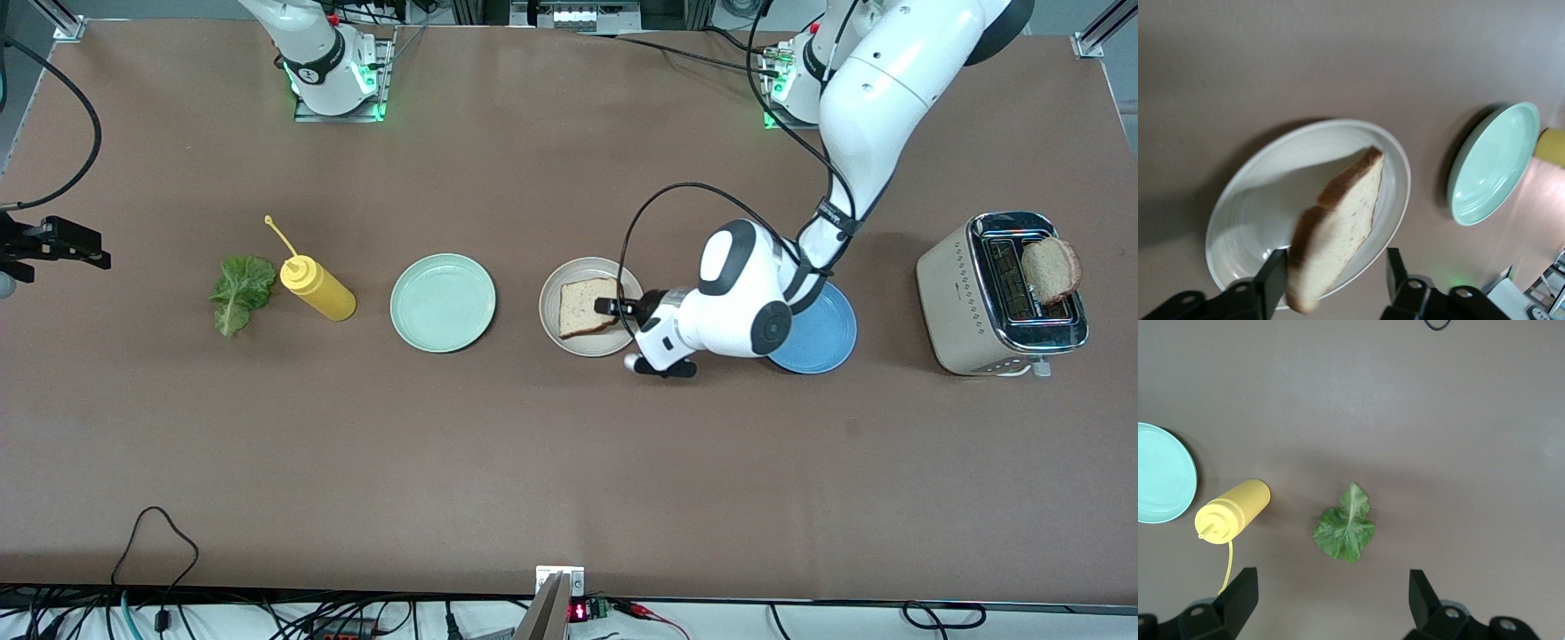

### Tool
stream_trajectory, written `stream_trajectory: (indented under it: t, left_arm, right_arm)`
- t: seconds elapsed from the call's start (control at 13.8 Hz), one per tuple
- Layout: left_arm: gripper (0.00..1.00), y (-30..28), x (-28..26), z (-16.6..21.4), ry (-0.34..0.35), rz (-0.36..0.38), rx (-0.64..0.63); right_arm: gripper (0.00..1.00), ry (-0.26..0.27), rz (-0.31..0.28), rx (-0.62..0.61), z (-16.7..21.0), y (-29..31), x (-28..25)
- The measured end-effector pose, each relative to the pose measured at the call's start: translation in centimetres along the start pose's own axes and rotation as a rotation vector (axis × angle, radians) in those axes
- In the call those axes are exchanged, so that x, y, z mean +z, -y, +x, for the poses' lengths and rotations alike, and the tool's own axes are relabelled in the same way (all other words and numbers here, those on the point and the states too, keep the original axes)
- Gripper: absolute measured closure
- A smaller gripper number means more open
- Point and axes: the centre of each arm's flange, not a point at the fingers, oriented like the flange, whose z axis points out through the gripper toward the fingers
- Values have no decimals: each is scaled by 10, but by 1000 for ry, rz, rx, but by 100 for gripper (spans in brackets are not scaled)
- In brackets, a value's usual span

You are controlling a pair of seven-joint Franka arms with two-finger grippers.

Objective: Make sandwich in beige plate with both arms
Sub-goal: 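Lower the bread onto the beige plate and open the left gripper, then withdraw the left gripper back toward the toaster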

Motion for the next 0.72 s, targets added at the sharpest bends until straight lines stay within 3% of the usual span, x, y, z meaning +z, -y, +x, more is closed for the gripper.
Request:
stream_trajectory:
  t: [0.22,0.51,0.72]
  left_arm:
    - [0,6,-60,10,-67,35,31]
    - [0,41,-126,10,-100,184,59]
    - [0,101,-189,15,-146,304,21]
  right_arm:
    - [0,1,1,0,0,0,1]
    - [0,1,1,3,0,-2,1]
    - [0,-1,6,4,0,-2,1]
